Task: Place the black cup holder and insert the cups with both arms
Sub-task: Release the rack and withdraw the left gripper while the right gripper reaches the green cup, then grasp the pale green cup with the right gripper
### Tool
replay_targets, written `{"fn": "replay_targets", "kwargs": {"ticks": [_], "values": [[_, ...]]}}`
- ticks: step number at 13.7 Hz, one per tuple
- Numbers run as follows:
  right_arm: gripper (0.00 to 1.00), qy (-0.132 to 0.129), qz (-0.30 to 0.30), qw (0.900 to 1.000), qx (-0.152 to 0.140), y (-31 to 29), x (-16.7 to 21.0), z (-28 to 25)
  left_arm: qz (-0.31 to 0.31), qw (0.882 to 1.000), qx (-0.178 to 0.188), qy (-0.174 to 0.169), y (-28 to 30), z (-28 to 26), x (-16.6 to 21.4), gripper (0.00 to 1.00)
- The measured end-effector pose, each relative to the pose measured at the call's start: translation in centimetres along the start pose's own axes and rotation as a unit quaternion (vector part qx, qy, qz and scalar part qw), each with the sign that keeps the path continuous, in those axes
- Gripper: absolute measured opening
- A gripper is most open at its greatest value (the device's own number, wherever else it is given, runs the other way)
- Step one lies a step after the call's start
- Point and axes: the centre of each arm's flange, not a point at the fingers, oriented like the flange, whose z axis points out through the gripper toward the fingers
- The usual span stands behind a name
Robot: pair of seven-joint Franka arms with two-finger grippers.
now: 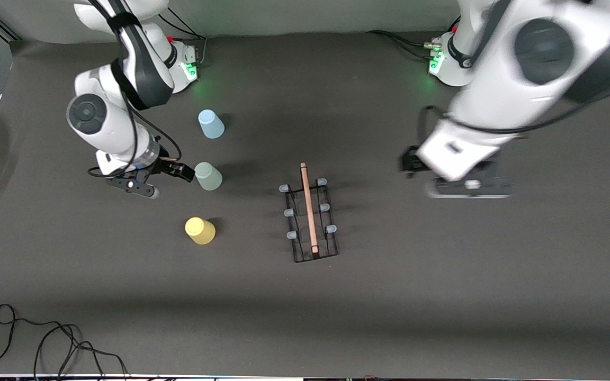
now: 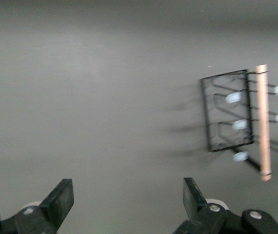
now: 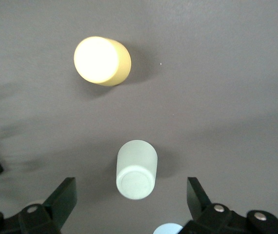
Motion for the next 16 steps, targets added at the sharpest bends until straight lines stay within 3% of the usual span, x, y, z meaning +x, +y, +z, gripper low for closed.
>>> {"fn": "replay_targets", "kwargs": {"ticks": [3,9,16], "values": [[1.00,0.000,-0.005,1.000,-0.003,0.0,-0.9,3.6,0.004,1.000,0.001,-0.011,-7.3,-1.6,-0.3,1.00],[1.00,-0.003,-0.019,1.000,-0.011,-1.2,-1.8,9.7,-0.002,1.000,-0.002,-0.020,-16.2,-2.0,-1.9,1.00],[1.00,-0.017,-0.031,0.999,-0.027,-1.8,-2.8,13.9,-0.017,0.999,-0.003,-0.030,-19.3,-1.6,-2.2,1.00]]}}
